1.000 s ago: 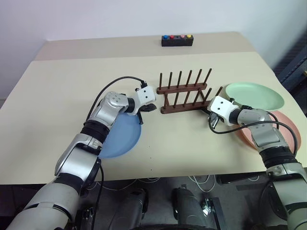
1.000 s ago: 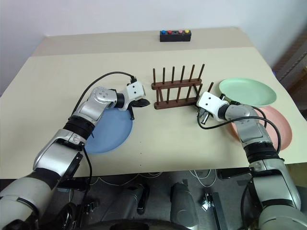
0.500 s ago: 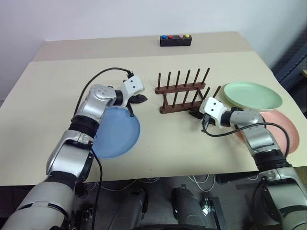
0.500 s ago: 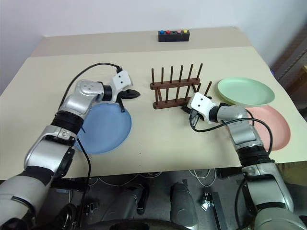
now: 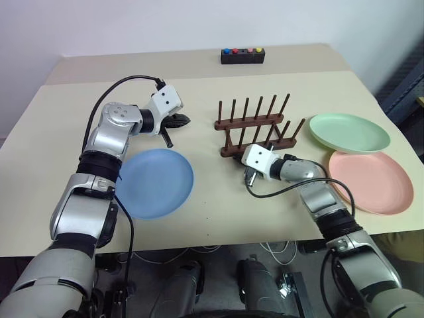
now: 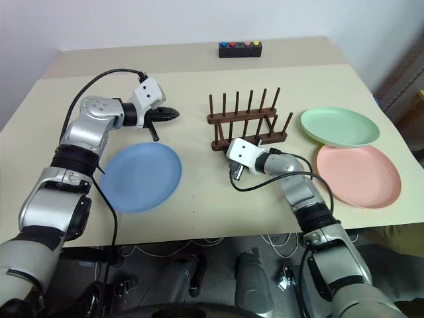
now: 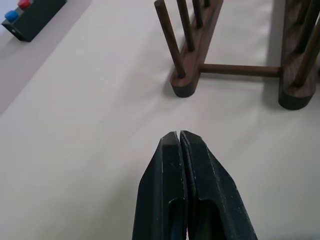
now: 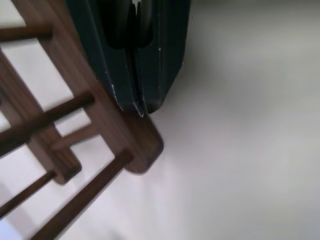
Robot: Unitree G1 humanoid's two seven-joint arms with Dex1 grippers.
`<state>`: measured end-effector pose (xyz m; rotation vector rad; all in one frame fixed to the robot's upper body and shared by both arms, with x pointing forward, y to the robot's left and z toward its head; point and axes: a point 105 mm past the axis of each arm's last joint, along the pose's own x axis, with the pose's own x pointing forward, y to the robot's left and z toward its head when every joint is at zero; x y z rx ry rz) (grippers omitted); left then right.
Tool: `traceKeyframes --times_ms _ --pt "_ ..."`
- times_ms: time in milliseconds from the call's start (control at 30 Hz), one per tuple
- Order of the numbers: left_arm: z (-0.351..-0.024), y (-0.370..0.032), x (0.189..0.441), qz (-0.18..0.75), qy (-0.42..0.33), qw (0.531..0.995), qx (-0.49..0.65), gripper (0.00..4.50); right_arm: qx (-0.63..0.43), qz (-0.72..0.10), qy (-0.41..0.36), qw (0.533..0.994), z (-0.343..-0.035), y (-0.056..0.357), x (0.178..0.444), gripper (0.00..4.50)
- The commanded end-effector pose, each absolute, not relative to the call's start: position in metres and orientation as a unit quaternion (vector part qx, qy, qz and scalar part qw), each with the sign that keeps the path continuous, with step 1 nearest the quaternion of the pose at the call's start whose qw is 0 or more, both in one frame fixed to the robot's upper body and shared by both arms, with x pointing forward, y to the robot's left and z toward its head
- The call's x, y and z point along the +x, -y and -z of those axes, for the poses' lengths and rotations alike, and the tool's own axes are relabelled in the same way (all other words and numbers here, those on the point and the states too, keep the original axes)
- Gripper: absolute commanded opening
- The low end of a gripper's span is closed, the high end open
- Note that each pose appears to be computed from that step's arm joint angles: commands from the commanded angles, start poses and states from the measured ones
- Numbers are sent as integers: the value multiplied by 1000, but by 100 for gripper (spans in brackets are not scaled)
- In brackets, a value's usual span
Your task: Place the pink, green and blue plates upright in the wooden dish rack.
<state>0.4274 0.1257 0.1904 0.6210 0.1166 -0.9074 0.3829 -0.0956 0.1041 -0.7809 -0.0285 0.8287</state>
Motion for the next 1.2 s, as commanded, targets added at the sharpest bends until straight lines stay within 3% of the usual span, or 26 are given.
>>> traceKeyframes --times_ms 33,300,533,767,800,900,1100,1133,1167,1200 --pt "-214 -127 428 421 -21 857 297 2 -389 -347 57 851 -128 96 397 0" --pt "-216 -128 427 422 -18 857 296 2 -357 -369 61 856 -132 90 392 0" --pt "-216 -130 428 419 -15 860 289 2 -400 -383 24 833 -123 118 386 0" --pt "-238 -123 394 504 35 851 144 2 -248 -431 53 866 -169 128 356 0" --pt "-240 -128 389 511 25 852 109 26 -215 -444 54 868 -178 132 349 0" --pt "-247 -136 356 573 7 819 40 120 -88 -474 48 875 -207 149 331 71" --pt "-262 -146 339 574 22 818 -6 421 -60 -433 92 895 -263 182 329 363" --pt "-262 -147 336 576 26 817 -8 450 -61 -430 90 896 -267 185 328 416" --pt "-264 -149 334 577 32 816 -10 450 -62 -429 88 897 -270 187 328 444" --pt "-266 -152 333 571 40 820 -17 450 -67 -429 87 897 -272 188 326 444"
